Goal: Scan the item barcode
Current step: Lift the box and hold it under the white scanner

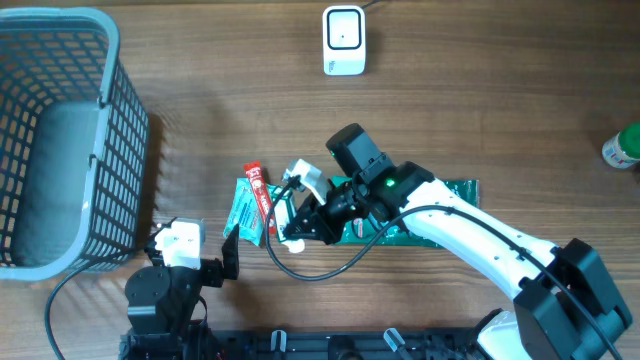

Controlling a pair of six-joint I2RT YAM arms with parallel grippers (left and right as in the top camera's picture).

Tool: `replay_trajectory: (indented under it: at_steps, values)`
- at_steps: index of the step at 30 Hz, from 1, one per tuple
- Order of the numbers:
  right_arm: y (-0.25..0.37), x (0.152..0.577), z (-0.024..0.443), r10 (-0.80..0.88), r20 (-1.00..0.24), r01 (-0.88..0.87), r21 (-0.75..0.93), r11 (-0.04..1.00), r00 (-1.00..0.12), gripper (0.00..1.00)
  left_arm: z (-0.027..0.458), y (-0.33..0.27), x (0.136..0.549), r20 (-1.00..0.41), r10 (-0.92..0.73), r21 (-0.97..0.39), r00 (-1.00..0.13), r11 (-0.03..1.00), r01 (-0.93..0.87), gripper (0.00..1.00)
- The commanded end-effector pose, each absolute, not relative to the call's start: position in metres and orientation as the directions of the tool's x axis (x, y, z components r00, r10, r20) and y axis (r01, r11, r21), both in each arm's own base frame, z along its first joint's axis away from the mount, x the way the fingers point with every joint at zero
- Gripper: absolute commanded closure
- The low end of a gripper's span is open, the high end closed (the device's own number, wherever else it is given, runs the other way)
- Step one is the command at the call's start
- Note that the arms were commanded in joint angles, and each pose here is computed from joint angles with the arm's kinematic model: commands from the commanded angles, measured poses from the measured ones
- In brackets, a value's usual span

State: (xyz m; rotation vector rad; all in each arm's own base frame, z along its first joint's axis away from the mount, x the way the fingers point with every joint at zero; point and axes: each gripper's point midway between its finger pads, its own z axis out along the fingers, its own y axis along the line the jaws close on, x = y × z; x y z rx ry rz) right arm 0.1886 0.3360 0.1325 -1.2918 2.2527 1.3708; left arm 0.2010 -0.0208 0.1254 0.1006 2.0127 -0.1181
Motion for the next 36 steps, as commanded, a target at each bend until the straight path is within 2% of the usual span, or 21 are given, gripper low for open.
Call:
replay_trajectory:
  at_steps: [1, 2, 4, 8, 13, 21, 26, 29, 32, 36]
  values:
    - [0.338, 0.150, 0.176, -0.491, -0.805, -0.819, 0.505, -0.273, -0.333, 0.95, 0.123, -0.019, 0.202, -0.902, 0.008, -0.043, -0.433, 0.993, 0.108, 0.00]
    - [0.335, 0.144, 0.191, -0.421, -0.857, -0.803, 0.462, -0.375, -0.296, 0.95, 0.123, -0.019, 0.202, -0.902, 0.007, -0.044, -0.433, 0.993, 0.108, 0.00]
    - [0.329, 0.141, 0.211, -0.293, -0.925, -0.791, 0.363, -0.492, -0.242, 0.95, 0.123, -0.019, 0.202, -0.901, 0.007, -0.044, -0.433, 0.993, 0.108, 0.00]
    - [0.317, 0.154, 0.242, -0.063, -0.988, -0.793, 0.148, -0.590, -0.138, 0.95, 0.123, -0.019, 0.202, -0.902, 0.007, -0.044, -0.433, 0.993, 0.108, 0.00]
    - [0.312, 0.176, 0.251, 0.009, -0.999, -0.825, 0.036, -0.563, -0.049, 0.95, 0.123, -0.019, 0.202, -0.902, 0.007, -0.044, -0.433, 0.993, 0.108, 0.00]
    - [0.313, 0.177, 0.253, 0.026, -0.999, -0.826, 0.003, -0.563, -0.021, 0.95, 0.123, -0.019, 0.202, -0.902, 0.008, -0.043, -0.433, 0.993, 0.108, 0.00]
    - [0.314, 0.179, 0.256, 0.063, -0.997, -0.824, -0.067, -0.562, 0.038, 0.95, 0.123, -0.019, 0.202, -0.902, 0.007, -0.044, -0.433, 0.993, 0.108, 0.00]
    - [0.316, 0.186, 0.266, 0.151, -0.971, -0.806, -0.236, -0.543, 0.183, 0.95, 0.123, -0.019, 0.202, -0.902, 0.008, -0.043, -0.433, 0.993, 0.108, 0.00]
    - [0.317, 0.193, 0.282, 0.269, -0.884, -0.735, -0.467, -0.492, 0.382, 0.95, 0.123, -0.019, 0.202, -0.901, 0.007, -0.044, -0.433, 0.993, 0.108, 0.00]
    - [0.314, 0.199, 0.294, 0.311, -0.823, -0.689, -0.568, -0.450, 0.476, 0.95, 0.123, -0.019, 0.202, -0.902, 0.007, -0.044, -0.433, 0.993, 0.108, 0.00]
